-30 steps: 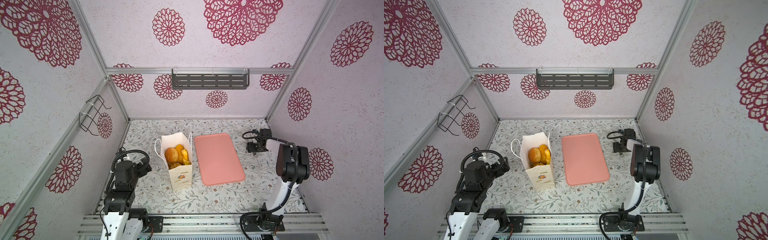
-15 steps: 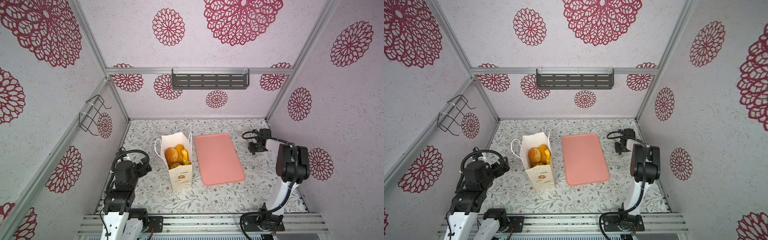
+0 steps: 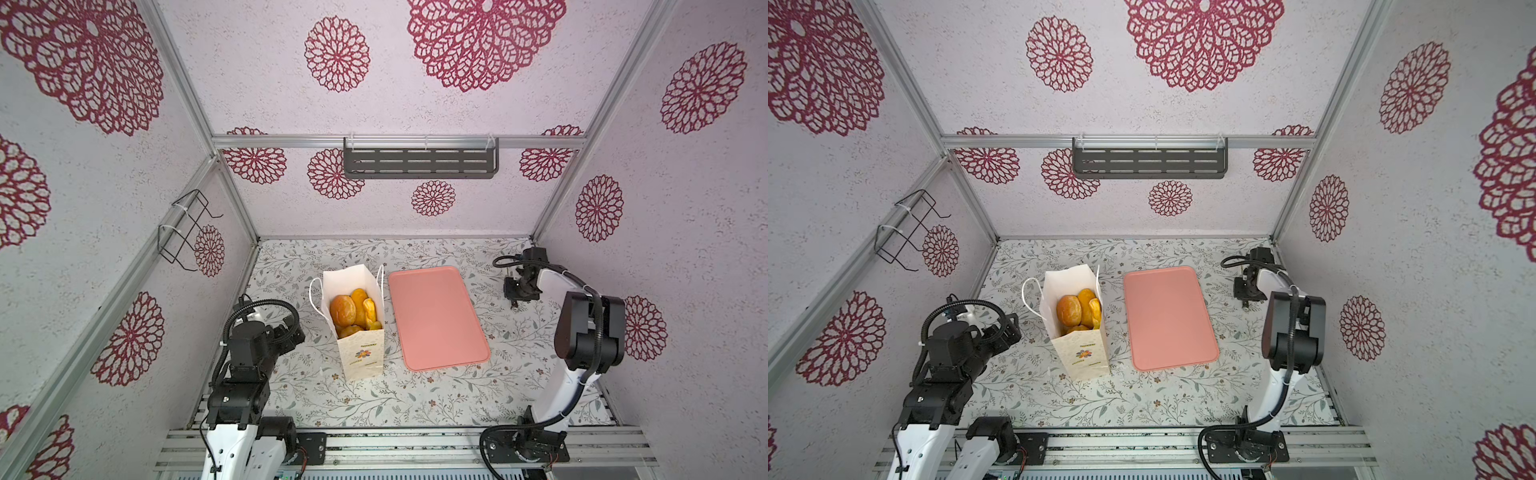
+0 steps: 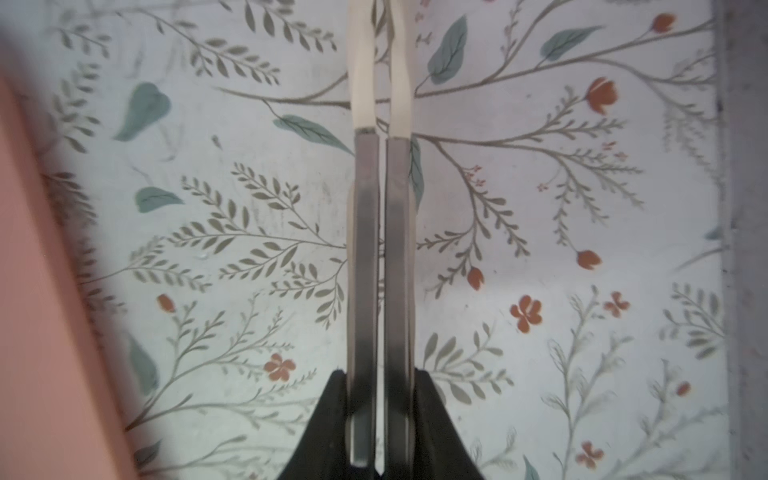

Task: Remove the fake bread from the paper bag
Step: 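Grasp the metal tongs with the right gripper while left gripper approaches the bag, then lift the tongs with the right gripper while left gripper grasps the bag rim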

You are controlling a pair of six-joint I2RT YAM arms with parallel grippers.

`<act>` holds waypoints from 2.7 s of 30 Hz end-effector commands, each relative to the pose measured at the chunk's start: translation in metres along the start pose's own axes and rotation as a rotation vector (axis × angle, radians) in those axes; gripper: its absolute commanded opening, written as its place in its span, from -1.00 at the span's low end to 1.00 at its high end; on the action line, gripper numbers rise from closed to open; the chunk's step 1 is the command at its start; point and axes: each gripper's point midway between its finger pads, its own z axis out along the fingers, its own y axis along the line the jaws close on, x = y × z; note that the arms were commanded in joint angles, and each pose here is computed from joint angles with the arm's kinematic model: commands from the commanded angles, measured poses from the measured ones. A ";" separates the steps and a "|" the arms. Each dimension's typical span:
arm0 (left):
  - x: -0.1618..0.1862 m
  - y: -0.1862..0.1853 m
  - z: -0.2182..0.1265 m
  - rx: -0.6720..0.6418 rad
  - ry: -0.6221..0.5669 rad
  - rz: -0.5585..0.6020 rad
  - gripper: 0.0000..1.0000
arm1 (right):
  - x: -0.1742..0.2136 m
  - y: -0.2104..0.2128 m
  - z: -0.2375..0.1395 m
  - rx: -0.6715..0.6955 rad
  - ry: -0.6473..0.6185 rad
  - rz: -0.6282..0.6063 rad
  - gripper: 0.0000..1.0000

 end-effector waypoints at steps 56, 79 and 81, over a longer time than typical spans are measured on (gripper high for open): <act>0.009 -0.112 -0.051 -0.051 0.441 0.160 0.87 | 0.095 0.086 -0.203 -0.519 -0.090 0.192 -0.19; 0.017 -0.132 -0.009 -0.034 0.357 0.076 0.12 | 0.115 0.091 -0.191 -0.551 -0.074 0.183 -0.19; 0.016 -0.129 -0.006 -0.051 0.341 0.082 0.09 | 0.117 0.091 -0.190 -0.551 -0.073 0.182 -0.19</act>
